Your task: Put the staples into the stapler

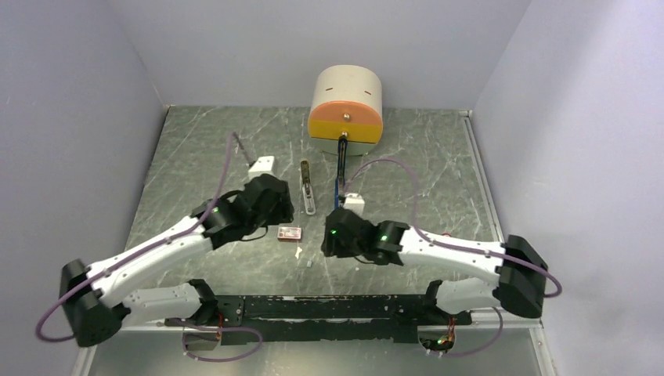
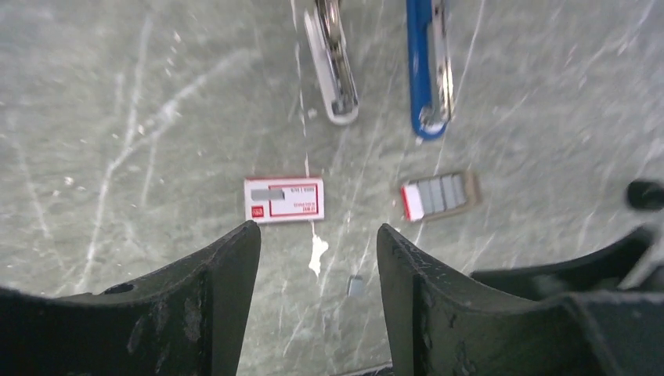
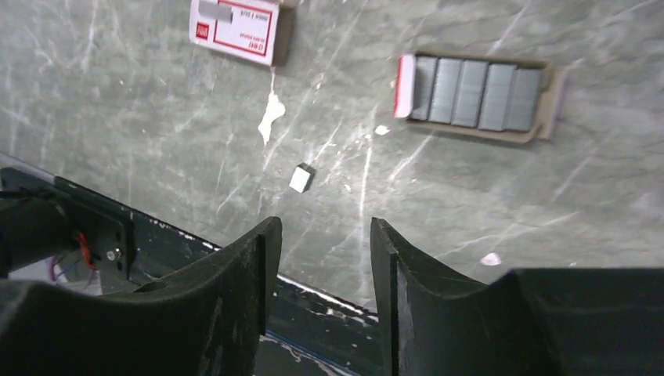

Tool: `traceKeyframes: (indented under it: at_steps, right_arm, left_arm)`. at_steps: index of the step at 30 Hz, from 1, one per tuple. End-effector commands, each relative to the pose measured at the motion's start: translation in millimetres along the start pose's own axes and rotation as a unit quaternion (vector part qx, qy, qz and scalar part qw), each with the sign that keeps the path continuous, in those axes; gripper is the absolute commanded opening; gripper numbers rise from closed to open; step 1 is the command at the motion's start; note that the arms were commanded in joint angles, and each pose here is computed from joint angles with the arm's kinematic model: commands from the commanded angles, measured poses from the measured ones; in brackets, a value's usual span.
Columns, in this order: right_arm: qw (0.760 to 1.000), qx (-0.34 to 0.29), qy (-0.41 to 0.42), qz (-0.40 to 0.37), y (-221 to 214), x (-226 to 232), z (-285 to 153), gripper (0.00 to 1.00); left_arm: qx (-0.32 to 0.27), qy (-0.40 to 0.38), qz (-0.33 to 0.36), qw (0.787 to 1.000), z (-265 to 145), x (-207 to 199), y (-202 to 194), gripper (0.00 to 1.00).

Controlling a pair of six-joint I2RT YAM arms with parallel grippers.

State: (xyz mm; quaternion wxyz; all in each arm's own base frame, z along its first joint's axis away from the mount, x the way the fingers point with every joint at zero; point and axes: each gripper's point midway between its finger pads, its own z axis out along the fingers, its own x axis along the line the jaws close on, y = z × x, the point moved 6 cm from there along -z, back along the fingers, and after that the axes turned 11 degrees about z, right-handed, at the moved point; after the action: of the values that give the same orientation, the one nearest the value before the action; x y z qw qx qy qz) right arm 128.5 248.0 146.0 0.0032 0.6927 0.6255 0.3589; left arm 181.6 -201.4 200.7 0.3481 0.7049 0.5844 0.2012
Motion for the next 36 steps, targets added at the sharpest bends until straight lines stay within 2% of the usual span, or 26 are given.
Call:
traceKeyframes:
  at_steps: [1, 5, 8, 15, 19, 23, 33, 36]
  right_arm:
    - [0.995, -0.041, -0.090, 0.015, -18, 7, 13, 0.52]
    - [0.988, -0.044, -0.149, 0.003, -34, 18, 29, 0.60]
    - [0.984, -0.042, -0.172, 0.002, -41, 26, 44, 0.60]
    - [0.980, -0.032, -0.194, 0.001, -48, 44, 70, 0.51]
    - [0.974, -0.025, -0.226, 0.002, -52, 43, 77, 0.41]
    - [0.967, -0.024, -0.254, 0.004, -55, 39, 81, 0.39]
    - [0.969, -0.004, -0.247, 0.009, -59, 39, 91, 0.25]
    - [0.971, 0.000, -0.239, 0.014, -58, 40, 92, 0.25]
  left_arm:
    - [-0.099, 0.052, -0.054, 0.992, -28, 27, 28, 0.62]
    - [-0.156, 0.091, -0.083, 0.980, -55, 53, 36, 0.63]
    - [-0.175, 0.106, -0.098, 0.974, -66, 66, 35, 0.63]
    - [-0.178, 0.125, -0.091, 0.972, -70, 78, 25, 0.64]
    - [-0.165, 0.127, -0.079, 0.975, -66, 77, 22, 0.64]
    - [-0.158, 0.140, -0.077, 0.974, -64, 80, 19, 0.65]
    - [-0.159, 0.141, -0.080, 0.974, -64, 82, 15, 0.65]
    - [-0.160, 0.140, -0.081, 0.974, -64, 83, 14, 0.65]
